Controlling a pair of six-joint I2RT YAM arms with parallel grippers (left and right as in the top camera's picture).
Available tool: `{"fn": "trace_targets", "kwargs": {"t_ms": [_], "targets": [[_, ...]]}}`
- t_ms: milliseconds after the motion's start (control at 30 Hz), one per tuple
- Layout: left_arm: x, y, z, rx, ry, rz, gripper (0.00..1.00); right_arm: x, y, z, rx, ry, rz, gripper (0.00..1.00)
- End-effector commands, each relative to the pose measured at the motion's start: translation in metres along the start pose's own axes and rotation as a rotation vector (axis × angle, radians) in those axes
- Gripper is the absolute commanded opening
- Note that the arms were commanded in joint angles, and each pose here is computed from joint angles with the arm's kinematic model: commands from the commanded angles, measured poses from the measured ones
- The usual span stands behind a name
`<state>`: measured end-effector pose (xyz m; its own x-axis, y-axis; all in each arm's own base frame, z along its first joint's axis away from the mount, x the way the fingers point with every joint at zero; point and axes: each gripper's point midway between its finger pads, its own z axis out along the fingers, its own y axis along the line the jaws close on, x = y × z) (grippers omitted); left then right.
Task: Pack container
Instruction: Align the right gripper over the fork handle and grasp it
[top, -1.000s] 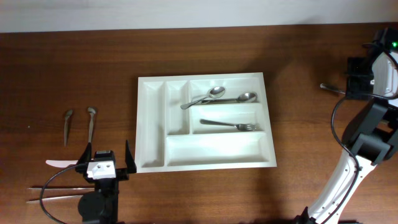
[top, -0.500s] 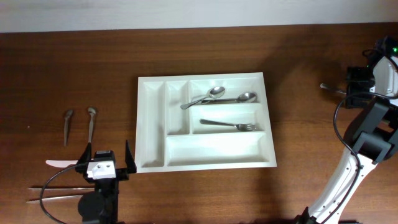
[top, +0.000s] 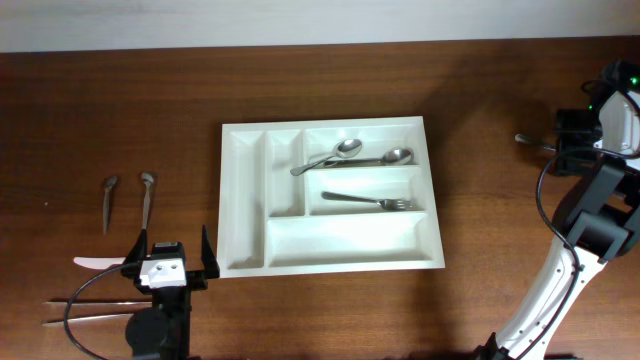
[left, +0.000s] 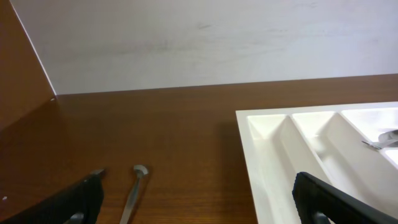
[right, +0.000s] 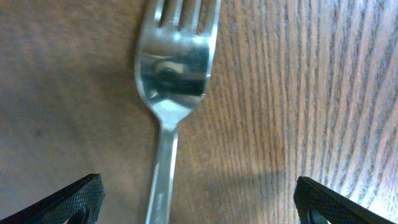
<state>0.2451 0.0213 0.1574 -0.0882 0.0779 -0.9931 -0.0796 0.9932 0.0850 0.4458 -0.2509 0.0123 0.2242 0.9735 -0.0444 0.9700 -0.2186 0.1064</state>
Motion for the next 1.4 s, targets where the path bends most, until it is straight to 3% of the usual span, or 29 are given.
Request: {"fn": "trace_targets", "kwargs": {"t_ms": [0,400,600,900,1033,1133,1367], "targets": [[0.001,-0.001,0.0,0.001,-0.001,-0.006,0.99,-0.001,-0.007,0.017,0.041,0.006,0.016,0.99],[0.001,-0.001,0.0,0.001,-0.001,-0.006,0.99,0.0,-0.011,0.018,0.061,0.006,0.015,1.0],[0.001,-0.001,0.0,0.001,-0.001,-0.006,0.99,0.0,-0.013,0.018,0.068,0.006,0.016,0.82],[0.001,-0.001,0.0,0.001,-0.001,-0.006,0.99,-0.007,-0.015,0.018,0.079,-0.031,0.014,0.33],[0.001,-0.001,0.0,0.001,-0.001,-0.006,0.99,-0.006,-0.015,0.018,0.078,-0.031,0.013,0.2],[0.001,-0.001,0.0,0.001,-0.001,-0.006,0.99,-0.006,-0.015,0.017,0.078,-0.031,0.013,0.04],[0.001,-0.001,0.0,0.001,-0.001,-0.006,0.99,-0.008,-0.01,0.0,0.046,-0.04,0.014,0.04]]}}
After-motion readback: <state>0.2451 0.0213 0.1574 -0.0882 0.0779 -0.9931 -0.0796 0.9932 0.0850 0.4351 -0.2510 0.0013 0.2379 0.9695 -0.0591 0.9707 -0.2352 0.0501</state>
